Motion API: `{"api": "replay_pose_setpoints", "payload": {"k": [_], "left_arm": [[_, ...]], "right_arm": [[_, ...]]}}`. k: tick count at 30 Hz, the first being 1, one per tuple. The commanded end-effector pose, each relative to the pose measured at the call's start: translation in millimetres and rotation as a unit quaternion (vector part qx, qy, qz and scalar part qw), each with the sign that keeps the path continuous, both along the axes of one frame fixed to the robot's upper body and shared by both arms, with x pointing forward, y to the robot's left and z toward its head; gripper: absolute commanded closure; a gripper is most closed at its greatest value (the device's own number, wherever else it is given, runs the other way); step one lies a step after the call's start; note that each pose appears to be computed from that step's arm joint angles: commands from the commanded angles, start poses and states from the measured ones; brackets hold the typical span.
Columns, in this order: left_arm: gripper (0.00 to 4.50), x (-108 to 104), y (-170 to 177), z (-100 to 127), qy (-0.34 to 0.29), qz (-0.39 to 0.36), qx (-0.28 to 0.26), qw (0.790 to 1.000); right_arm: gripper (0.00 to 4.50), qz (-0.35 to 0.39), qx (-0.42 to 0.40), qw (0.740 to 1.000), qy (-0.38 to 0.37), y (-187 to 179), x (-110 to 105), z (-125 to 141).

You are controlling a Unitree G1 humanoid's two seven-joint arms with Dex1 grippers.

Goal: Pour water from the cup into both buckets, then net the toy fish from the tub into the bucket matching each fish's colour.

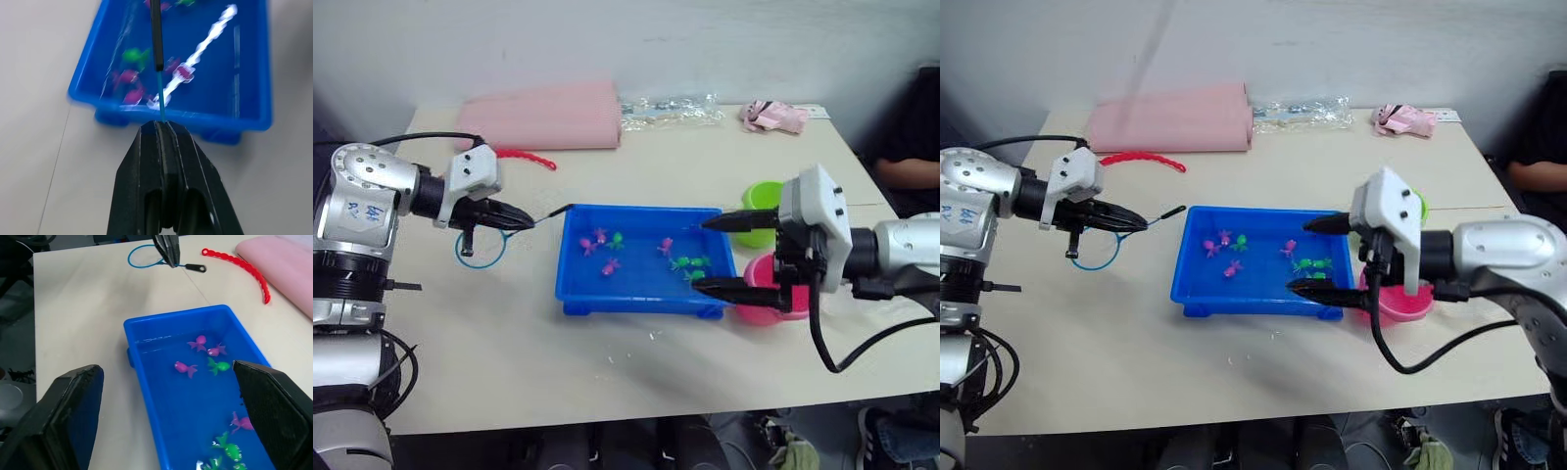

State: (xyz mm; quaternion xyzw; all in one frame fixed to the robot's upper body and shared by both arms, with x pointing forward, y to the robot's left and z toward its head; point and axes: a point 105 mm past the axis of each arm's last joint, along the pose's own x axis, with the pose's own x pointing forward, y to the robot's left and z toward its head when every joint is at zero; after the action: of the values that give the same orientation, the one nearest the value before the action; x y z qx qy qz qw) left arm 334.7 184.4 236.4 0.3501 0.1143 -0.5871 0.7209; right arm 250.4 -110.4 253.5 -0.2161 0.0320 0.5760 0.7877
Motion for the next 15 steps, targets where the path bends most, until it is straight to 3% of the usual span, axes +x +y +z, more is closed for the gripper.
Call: {"api": "replay_pose_setpoints", "payload": {"k": [1,8,11,14,15], "left_arm": [[4.48,-22,-45,3,-0.008,-0.11,0.001,0.994],[4.48,-36,-73,-7,0.0,-0.185,0.023,0.983],[4.5,-37,-80,-12,0.002,-0.204,0.029,0.979],[4.5,-35,-84,-16,0.0,-0.211,0.032,0.977],[4.5,-35,-85,-16,-0.002,-0.212,0.032,0.977]], "right_arm": [[0.0,0.032,-0.006,0.999,-0.012,13,2,3],[0.0,0.06,-0.019,0.998,-0.014,44,10,-11],[0.87,0.072,-0.042,0.996,-0.018,52,8,-24],[2.28,0.069,-0.047,0.996,-0.025,56,11,-27],[2.28,0.067,-0.048,0.996,-0.026,56,12,-27]]}}
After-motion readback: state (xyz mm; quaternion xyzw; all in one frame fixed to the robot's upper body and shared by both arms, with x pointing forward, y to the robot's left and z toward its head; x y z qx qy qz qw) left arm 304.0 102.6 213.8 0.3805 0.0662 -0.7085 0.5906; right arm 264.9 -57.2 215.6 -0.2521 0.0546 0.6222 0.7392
